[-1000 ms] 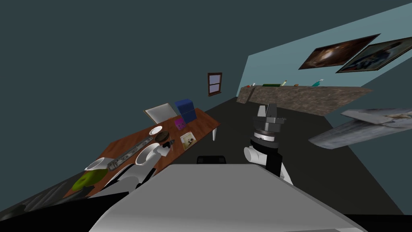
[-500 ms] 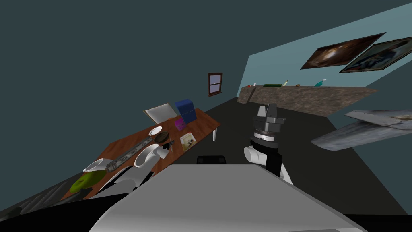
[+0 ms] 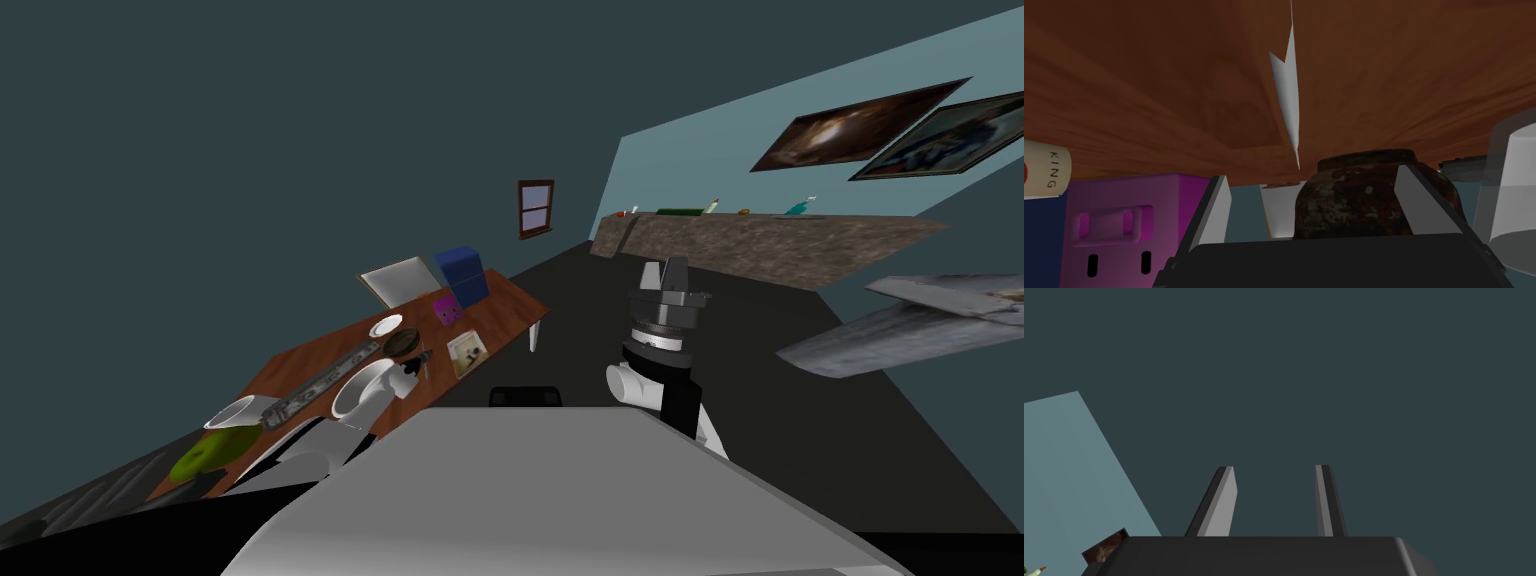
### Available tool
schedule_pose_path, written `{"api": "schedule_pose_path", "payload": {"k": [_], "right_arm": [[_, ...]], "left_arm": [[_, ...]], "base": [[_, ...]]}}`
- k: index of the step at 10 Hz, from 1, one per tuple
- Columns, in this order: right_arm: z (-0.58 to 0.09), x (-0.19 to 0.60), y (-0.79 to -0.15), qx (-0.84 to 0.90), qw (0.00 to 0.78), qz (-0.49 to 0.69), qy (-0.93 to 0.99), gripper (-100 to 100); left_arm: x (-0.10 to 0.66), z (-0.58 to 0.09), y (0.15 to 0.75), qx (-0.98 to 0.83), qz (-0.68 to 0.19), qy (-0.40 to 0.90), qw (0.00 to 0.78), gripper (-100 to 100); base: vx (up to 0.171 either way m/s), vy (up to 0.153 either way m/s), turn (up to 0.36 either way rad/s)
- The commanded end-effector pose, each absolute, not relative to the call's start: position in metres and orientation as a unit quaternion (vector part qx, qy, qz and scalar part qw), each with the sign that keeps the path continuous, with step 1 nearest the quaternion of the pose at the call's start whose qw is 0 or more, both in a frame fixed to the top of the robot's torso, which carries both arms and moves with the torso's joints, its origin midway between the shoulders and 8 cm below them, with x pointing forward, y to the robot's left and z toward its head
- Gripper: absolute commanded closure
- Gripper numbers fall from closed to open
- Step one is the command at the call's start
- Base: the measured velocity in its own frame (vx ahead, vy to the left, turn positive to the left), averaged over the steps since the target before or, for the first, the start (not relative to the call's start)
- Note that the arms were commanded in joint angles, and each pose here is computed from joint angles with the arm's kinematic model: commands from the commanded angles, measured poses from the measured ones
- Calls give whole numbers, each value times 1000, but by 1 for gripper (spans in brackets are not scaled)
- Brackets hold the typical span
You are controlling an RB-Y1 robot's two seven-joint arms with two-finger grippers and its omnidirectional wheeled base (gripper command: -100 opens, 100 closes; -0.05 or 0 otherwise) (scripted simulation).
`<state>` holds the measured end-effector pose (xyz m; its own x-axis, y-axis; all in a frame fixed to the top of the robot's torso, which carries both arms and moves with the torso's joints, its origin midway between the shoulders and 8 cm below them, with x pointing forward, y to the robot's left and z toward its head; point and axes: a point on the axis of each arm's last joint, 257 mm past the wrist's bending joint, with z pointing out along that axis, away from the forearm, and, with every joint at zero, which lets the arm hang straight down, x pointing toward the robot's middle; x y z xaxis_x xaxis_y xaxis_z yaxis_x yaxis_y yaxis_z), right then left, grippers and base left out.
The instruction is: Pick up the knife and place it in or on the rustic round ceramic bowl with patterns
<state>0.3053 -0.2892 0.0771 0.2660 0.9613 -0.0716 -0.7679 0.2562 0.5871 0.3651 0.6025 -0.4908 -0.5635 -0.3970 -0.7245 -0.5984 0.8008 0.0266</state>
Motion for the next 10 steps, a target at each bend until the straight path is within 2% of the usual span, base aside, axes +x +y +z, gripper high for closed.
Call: {"api": "schedule_pose_path", "payload": {"k": [1,10], "right_arm": [[77,305,-289,226,763,567,214,0],[77,305,-289,226,763,567,214,0]], "left_arm": [[365,-491,603,-294,133,870,373,-100],[349,-494,603,-296,129,869,375,-100]], "base": [[25,-3,-5],[28,0,8]]}}
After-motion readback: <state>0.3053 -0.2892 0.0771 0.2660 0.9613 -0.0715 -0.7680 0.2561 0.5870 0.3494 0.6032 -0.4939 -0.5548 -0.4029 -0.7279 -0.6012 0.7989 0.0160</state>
